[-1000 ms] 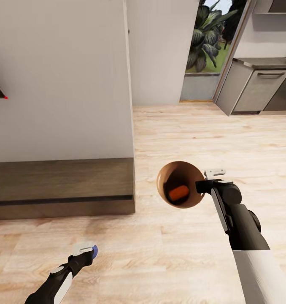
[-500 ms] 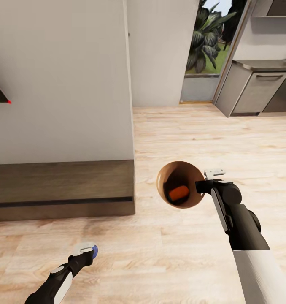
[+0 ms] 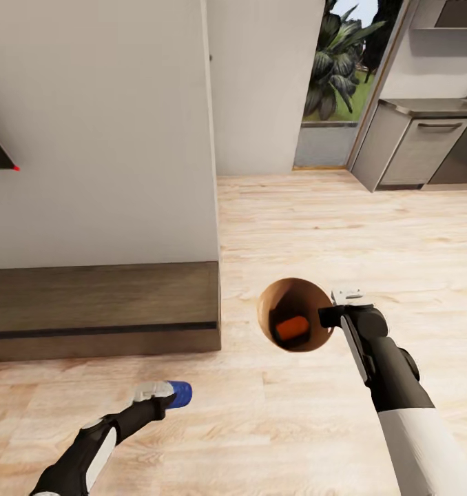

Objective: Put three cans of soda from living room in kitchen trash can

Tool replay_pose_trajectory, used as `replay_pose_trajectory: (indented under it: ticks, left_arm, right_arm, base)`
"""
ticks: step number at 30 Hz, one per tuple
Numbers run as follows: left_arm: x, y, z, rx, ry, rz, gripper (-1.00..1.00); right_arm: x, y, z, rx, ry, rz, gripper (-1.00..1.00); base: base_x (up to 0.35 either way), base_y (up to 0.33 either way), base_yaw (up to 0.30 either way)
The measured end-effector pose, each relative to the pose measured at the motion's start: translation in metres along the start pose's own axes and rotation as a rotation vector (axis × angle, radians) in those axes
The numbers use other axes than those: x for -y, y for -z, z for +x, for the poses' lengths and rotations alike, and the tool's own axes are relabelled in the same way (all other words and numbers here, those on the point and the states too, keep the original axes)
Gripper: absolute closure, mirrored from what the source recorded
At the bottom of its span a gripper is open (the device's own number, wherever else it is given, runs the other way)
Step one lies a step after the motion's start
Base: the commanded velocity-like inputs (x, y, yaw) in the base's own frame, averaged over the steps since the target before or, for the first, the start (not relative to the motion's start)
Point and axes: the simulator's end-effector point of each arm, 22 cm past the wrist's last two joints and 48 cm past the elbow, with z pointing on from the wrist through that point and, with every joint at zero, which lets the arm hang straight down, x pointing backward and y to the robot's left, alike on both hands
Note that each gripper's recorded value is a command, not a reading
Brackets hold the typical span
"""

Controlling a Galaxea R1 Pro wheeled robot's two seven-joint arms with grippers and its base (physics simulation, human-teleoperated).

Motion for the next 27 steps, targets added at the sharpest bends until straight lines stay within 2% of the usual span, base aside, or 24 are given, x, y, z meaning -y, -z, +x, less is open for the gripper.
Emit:
replay_pose_trajectory:
  ticks: [3, 5, 8, 10, 14, 17, 19, 22, 27]
  left_arm:
    - [0.019, 0.006, -0.012, 0.001, -0.008, 0.1, 1.0]
    - [0.033, 0.01, -0.017, -0.017, 0.0, 0.166, 1.0]
    - [0.06, 0.022, -0.031, -0.05, 0.023, 0.277, 1.0]
    - [0.073, 0.028, -0.041, -0.058, 0.024, 0.327, 1.0]
    - [0.088, 0.036, -0.052, -0.056, 0.014, 0.383, 1.0]
    - [0.105, 0.046, -0.061, -0.045, 0.001, 0.46, 1.0]
    - [0.114, 0.058, -0.069, -0.042, -0.013, 0.52, 1.0]
    - [0.131, 0.077, -0.084, -0.061, -0.006, 0.592, 1.0]
    - [0.147, 0.091, -0.104, -0.04, -0.05, 0.631, 1.0]
  right_arm:
    - [0.004, -0.004, 0.006, -0.018, 0.014, 0.019, 1.0]
    - [0.008, 0.002, -0.003, 0.008, 0.02, 0.036, 1.0]
    - [0.007, 0.001, -0.002, 0.005, 0.02, 0.034, 1.0]
    - [0.006, 0.001, -0.001, 0.003, 0.018, 0.029, 1.0]
    - [0.007, 0.0, 0.001, -0.001, 0.023, 0.035, 1.0]
    - [0.006, -0.006, 0.01, -0.026, 0.025, 0.032, 1.0]
    - [0.004, -0.012, 0.022, -0.057, 0.028, 0.026, 1.0]
    - [0.004, -0.016, 0.031, -0.08, 0.032, 0.029, 1.0]
    - [0.0, -0.023, 0.044, -0.114, 0.036, 0.022, 1.0]
  base:
    - [0.0, 0.0, 0.0]
    - [0.0, 0.0, 0.0]
    - [0.0, 0.0, 0.0]
    - [0.0, 0.0, 0.0]
    - [0.0, 0.0, 0.0]
    - [0.0, 0.0, 0.0]
    - [0.0, 0.0, 0.0]
    - [0.0, 0.0, 0.0]
    - [0.0, 0.0, 0.0]
